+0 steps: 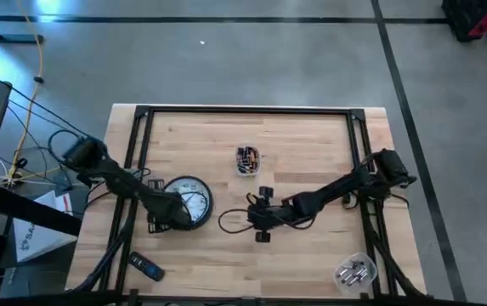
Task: Insert battery
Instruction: Insert the black battery into the black clock
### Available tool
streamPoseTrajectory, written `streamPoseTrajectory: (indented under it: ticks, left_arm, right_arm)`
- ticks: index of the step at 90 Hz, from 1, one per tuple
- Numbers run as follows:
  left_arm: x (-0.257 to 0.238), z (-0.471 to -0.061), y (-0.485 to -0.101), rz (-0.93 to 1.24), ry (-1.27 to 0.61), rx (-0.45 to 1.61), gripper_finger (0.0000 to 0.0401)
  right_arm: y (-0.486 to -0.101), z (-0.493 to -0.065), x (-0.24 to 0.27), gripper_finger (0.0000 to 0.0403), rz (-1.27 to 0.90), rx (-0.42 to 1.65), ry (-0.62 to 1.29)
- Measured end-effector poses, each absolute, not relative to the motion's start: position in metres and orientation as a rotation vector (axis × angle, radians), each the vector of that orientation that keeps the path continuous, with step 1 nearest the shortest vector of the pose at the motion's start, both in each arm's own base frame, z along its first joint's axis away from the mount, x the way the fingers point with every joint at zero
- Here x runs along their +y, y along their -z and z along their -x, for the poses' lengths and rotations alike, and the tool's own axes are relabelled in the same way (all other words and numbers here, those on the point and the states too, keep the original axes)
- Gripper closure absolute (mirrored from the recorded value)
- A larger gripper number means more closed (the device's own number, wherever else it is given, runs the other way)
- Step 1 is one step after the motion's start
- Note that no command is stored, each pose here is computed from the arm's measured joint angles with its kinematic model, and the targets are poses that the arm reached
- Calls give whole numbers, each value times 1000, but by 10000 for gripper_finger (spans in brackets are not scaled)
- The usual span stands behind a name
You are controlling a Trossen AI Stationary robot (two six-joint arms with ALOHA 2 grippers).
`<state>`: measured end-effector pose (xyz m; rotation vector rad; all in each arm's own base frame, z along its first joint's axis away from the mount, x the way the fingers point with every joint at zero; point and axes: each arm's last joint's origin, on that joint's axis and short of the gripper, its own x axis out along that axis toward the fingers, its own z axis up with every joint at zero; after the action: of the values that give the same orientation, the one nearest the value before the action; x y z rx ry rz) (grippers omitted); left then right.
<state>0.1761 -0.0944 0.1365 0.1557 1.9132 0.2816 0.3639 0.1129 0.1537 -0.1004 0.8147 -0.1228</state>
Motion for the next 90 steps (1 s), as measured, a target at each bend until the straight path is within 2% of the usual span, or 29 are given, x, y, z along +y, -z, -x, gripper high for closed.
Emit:
streamPoseTrajectory:
  ticks: [12, 23, 33, 44, 54, 66, 78, 90]
  left_arm:
    - [-101, -191, -129, -210, -211, 1829, 197]
    - [-112, -211, -137, -278, -206, 1655, 197]
    - [-120, -227, -156, -317, -235, 1474, 197]
    - [-120, -226, -176, -304, -237, 1400, 197]
    - [-109, -218, -185, -270, -274, 1395, 197]
    - [-95, -212, -167, -255, -304, 1407, 197]
    - [-85, -214, -139, -234, -272, 1348, 197]
    - [-77, -220, -130, -218, -277, 1240, 197]
  right_arm:
    - [-152, -365, 102, 230, 164, 851, 120]
    - [-150, -364, 95, 229, 302, 900, 30]
    - [-147, -361, 86, 230, 465, 966, 17]
    - [-144, -358, 76, 228, 526, 1028, 53]
    - [-142, -355, 72, 229, 515, 1077, 64]
    - [-140, -350, 72, 229, 456, 1126, 94]
    - [-132, -351, 66, 229, 317, 1132, 129]
    - [-118, -357, 53, 229, 125, 1168, 128]
